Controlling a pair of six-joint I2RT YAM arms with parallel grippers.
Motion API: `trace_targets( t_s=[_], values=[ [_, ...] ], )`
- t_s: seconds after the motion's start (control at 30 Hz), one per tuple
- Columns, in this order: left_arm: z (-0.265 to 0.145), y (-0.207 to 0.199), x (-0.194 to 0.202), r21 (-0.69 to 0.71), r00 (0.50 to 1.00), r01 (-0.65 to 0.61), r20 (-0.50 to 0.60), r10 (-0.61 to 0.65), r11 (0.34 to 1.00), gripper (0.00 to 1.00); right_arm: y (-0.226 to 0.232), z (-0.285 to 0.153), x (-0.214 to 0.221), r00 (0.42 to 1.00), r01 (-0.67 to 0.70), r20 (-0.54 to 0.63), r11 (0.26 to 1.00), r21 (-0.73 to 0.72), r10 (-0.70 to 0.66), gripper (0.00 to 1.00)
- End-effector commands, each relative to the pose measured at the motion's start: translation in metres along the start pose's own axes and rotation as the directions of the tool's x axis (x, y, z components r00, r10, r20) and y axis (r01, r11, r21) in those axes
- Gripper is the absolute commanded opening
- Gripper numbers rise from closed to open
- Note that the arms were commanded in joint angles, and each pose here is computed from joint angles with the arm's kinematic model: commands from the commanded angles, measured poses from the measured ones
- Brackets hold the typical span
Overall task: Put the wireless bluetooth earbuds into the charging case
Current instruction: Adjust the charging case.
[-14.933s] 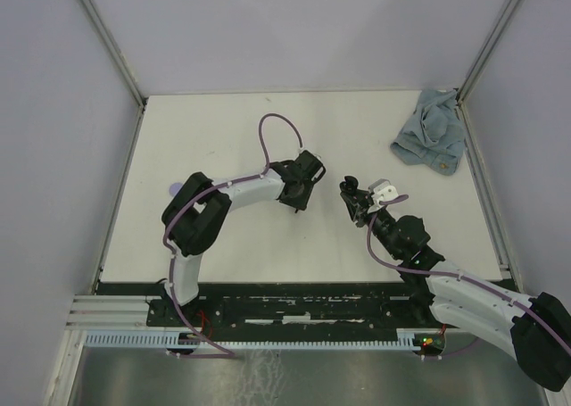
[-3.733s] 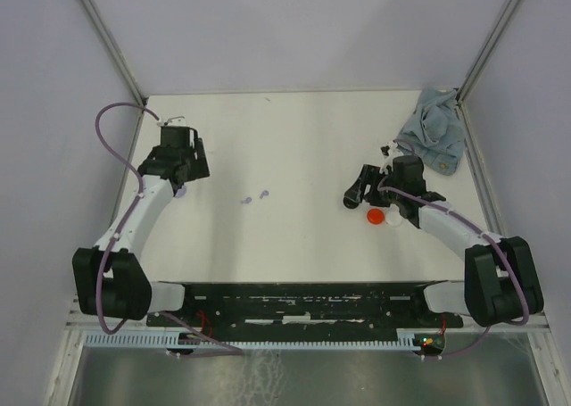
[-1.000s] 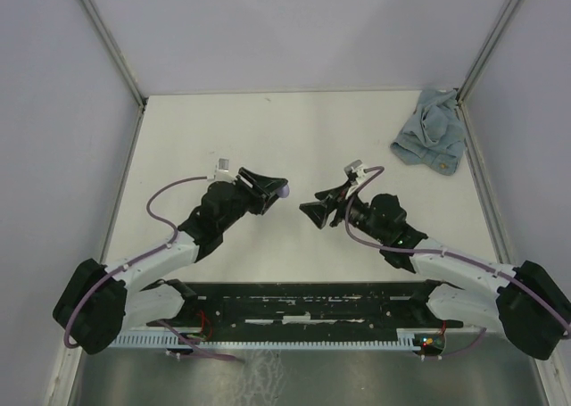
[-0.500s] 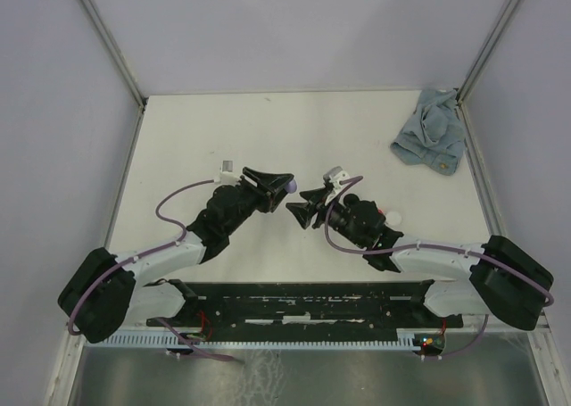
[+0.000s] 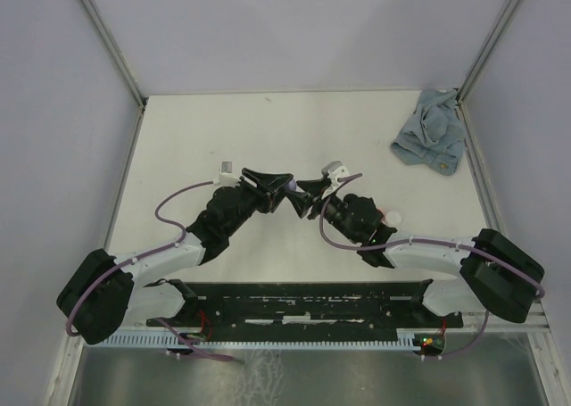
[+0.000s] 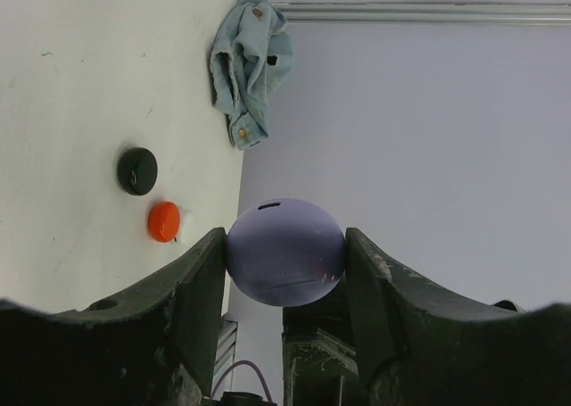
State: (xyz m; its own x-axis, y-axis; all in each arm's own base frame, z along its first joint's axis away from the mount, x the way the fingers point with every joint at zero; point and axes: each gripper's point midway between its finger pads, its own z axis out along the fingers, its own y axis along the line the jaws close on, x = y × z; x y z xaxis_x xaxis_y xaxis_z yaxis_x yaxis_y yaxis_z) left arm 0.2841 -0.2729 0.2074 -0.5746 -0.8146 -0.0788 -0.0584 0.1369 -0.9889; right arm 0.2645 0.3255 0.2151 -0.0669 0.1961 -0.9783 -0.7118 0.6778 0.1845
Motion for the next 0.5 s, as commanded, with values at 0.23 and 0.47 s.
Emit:
trace_targets(
  t_s=[0.23,0.47],
  values=[
    [0.000,-0.024,0.000,0.070,0.999,0.036,0.012,-0.037,0.997,0.53,0.001,0.015,-0.021,0.996,0.048,0.069,0.999,0.012,-0.049,0.35],
    [0.000,-0.027,0.001,0.067,1.000,0.003,0.007,-0.004,0.998,0.65,0.000,0.014,-0.013,0.996,0.087,-0.001,0.996,0.006,-0.087,0.09]
  ],
)
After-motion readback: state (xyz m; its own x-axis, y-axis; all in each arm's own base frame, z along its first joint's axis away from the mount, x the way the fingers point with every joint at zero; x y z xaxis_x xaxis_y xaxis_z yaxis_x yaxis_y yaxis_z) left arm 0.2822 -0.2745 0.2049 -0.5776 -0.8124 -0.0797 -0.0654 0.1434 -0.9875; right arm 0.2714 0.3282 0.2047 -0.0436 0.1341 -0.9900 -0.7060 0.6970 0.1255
